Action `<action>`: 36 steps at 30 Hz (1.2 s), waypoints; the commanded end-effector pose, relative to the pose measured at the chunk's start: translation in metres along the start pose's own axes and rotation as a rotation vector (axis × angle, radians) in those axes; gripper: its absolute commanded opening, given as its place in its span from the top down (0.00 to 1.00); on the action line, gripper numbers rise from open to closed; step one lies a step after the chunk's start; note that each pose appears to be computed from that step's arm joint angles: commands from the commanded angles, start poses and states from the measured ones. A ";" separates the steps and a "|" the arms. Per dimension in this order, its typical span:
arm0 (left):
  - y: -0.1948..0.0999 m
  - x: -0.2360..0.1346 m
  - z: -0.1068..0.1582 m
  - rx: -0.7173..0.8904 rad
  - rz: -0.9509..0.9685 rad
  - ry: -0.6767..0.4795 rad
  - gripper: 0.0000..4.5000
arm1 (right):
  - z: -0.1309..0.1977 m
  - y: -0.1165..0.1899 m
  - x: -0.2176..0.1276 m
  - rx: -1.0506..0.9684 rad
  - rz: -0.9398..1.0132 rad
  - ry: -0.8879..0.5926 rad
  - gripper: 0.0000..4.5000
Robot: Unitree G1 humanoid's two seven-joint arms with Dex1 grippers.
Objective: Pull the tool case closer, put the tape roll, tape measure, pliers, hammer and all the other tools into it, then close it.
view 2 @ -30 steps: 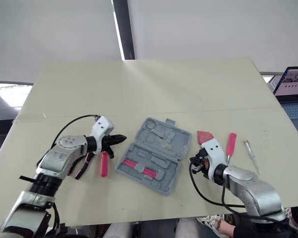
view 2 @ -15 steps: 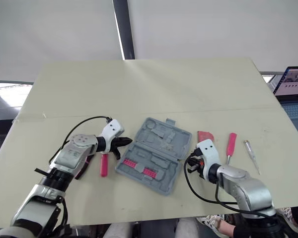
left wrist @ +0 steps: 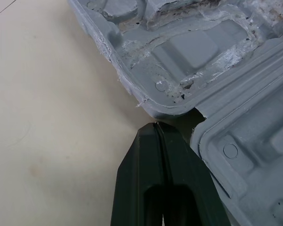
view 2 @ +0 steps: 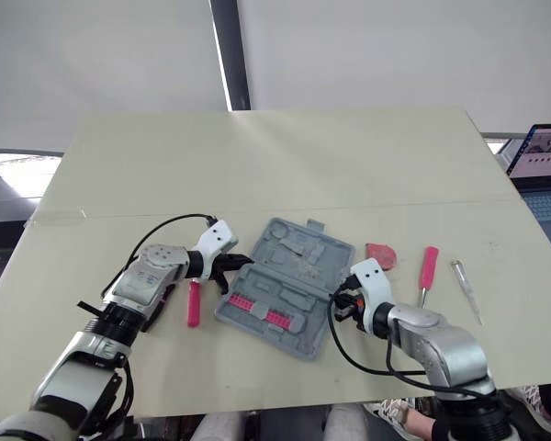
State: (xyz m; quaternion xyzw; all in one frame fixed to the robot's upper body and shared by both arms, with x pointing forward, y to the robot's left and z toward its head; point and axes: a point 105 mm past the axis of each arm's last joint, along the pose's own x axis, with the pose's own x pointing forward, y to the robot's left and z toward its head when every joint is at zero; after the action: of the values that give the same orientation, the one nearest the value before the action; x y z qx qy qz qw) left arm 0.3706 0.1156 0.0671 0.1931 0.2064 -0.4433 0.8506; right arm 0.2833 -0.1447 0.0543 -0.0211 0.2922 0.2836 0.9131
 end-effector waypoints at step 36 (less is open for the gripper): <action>-0.084 -0.028 -0.030 -0.106 -0.153 0.133 0.99 | -0.003 0.018 -0.009 -0.153 0.256 0.097 0.99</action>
State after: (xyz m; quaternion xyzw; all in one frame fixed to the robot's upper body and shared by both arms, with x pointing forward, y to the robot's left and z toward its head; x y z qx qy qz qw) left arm 0.2963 0.1166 0.0533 0.1744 0.2837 -0.4540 0.8265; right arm 0.2688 -0.1478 0.0495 -0.0697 0.3373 0.3818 0.8577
